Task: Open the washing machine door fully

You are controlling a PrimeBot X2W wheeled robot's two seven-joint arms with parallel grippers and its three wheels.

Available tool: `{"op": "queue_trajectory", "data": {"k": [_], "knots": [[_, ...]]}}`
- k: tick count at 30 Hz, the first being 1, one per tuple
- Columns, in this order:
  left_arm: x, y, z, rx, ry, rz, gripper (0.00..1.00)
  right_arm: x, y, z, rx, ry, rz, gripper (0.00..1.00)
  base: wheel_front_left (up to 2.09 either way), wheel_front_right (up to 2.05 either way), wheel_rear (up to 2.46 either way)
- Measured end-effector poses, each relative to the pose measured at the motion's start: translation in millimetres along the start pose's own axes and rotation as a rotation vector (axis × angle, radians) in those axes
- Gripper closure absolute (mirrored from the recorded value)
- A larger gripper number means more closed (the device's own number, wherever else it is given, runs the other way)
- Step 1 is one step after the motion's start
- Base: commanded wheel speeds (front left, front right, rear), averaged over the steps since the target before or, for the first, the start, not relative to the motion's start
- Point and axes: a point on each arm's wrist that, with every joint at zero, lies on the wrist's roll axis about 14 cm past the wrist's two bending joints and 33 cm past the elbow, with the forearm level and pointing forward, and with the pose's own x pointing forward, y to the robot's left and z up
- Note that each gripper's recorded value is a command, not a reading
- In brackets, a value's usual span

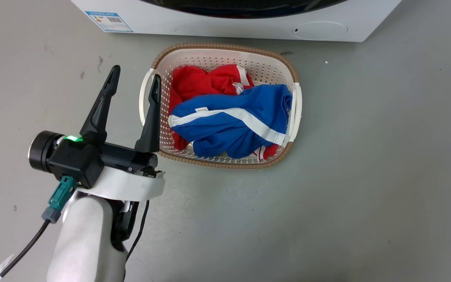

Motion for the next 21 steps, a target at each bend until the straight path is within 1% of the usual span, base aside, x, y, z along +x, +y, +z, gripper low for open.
{"op": "queue_trajectory", "data": {"k": [9,16,21], "knots": [[1,-4,1,-0.004,-0.004,-0.008,0.0,-4,-4,-9,-0.015,0.075,-0.018,1.0,0.0,0.0,0.0],[-1,-7,14,-0.008,-0.027,-0.008,0.0,-26,-5,-23,-0.028,0.134,-0.018,1.0,0.0,0.0,0.0],[-14,-9,21,-0.018,-0.022,0.002,0.0,-48,-6,-41,-0.026,0.17,-0.019,1.0,0.0,0.0,0.0]]}}
